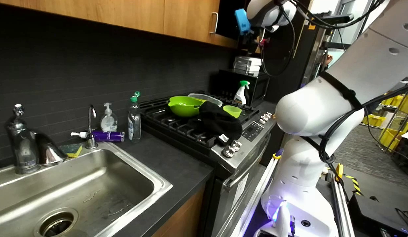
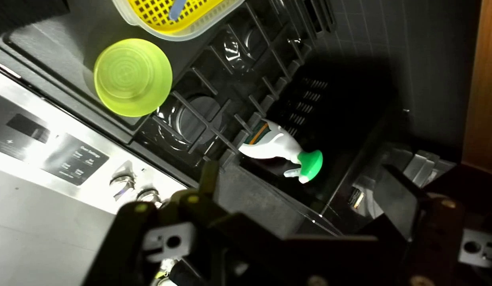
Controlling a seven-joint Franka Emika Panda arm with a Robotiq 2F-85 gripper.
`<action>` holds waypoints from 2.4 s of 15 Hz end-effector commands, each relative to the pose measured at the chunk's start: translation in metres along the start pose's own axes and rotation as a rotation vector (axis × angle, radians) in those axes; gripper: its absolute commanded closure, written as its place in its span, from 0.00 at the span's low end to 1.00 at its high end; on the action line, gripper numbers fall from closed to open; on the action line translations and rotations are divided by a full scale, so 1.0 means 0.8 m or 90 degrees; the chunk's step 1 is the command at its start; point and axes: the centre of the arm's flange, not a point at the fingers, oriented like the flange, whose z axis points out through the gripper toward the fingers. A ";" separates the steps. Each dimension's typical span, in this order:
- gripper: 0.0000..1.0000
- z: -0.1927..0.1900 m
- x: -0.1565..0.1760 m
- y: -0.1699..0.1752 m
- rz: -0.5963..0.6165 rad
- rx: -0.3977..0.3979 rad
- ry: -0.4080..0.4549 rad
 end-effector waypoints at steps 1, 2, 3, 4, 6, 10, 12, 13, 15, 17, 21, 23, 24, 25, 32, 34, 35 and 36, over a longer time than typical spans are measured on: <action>0.00 0.013 0.002 -0.034 0.014 0.052 0.039; 0.00 0.014 0.005 -0.041 0.013 0.065 0.046; 0.00 0.015 0.008 -0.049 0.013 0.074 0.053; 0.00 0.016 0.009 -0.057 0.012 0.083 0.059; 0.00 0.016 0.013 -0.070 0.012 0.099 0.071; 0.00 0.019 0.031 -0.085 0.029 0.104 0.088; 0.00 0.022 0.041 -0.087 0.037 0.103 0.097; 0.00 0.023 0.046 -0.088 0.043 0.104 0.102; 0.00 0.024 0.055 -0.088 0.052 0.103 0.111; 0.00 0.025 0.064 -0.088 0.060 0.103 0.117; 0.00 0.025 0.079 -0.087 0.073 0.103 0.129; 0.00 0.024 0.086 -0.085 0.079 0.103 0.135; 0.00 0.024 0.089 -0.084 0.081 0.103 0.138; 0.00 0.024 0.093 -0.083 0.082 0.102 0.141; 0.00 0.024 0.125 -0.072 0.106 0.095 0.167; 0.00 0.024 0.133 -0.069 0.113 0.094 0.174; 0.00 0.024 0.137 -0.068 0.116 0.093 0.177; 0.00 0.024 0.141 -0.068 0.120 0.093 0.180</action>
